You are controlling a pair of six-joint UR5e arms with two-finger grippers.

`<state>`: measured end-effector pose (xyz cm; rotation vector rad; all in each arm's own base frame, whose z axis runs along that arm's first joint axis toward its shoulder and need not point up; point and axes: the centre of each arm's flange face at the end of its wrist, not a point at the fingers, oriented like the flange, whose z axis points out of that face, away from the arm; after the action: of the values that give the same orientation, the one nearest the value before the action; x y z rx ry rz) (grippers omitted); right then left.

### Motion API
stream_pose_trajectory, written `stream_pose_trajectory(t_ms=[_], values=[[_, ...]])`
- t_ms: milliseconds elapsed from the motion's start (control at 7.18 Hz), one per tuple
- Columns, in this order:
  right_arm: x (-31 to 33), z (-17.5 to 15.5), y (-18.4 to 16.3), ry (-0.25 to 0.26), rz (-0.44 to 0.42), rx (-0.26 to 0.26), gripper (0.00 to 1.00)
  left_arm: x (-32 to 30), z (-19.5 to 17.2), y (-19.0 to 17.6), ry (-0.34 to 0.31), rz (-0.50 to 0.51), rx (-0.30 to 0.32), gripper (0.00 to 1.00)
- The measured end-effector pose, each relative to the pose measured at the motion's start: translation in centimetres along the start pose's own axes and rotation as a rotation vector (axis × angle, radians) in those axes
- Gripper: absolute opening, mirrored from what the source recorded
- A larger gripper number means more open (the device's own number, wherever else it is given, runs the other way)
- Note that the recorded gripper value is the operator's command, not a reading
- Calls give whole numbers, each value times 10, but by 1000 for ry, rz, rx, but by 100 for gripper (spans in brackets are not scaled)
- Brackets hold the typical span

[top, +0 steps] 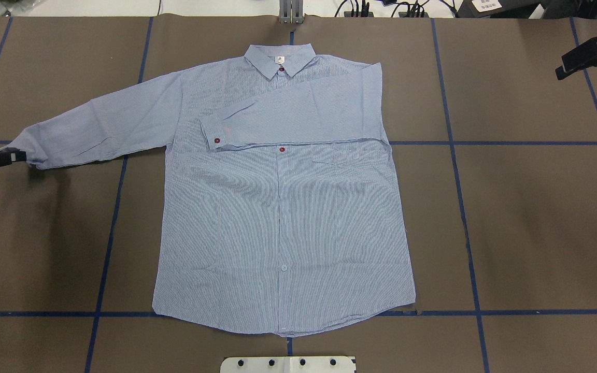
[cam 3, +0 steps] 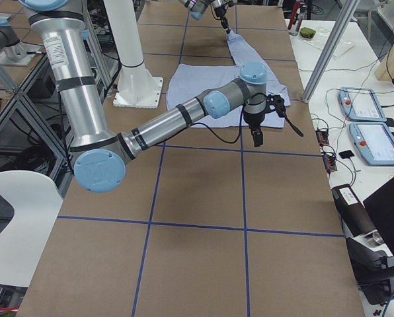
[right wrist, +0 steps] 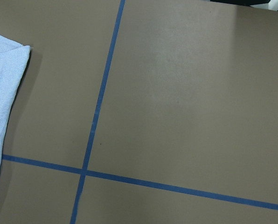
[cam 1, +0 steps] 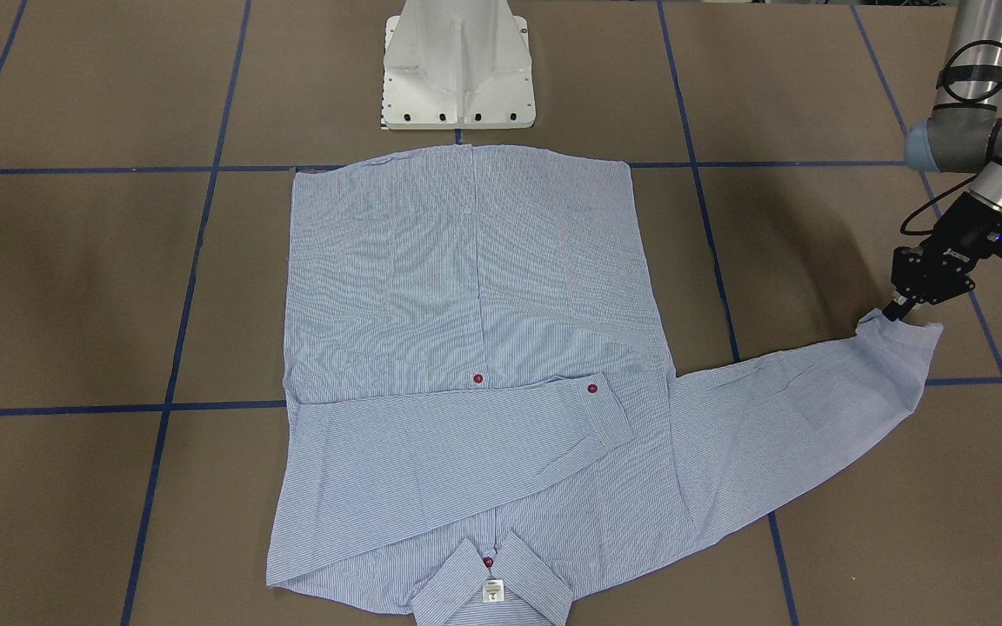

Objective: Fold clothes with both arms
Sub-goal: 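Fold the sleeve with the left gripper across the shirt body and release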

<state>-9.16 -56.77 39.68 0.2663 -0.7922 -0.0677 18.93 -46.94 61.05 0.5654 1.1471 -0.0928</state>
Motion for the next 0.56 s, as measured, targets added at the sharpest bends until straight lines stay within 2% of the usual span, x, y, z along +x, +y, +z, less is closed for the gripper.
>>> stream_pose_trajectory(t_ms=[279,557], values=[[2,1,2,1,3,-4,100,95,27,-58,6,1,-17,0],[3,2,3,2,5,-5,100,213,71,-94,88,51,-42,0]])
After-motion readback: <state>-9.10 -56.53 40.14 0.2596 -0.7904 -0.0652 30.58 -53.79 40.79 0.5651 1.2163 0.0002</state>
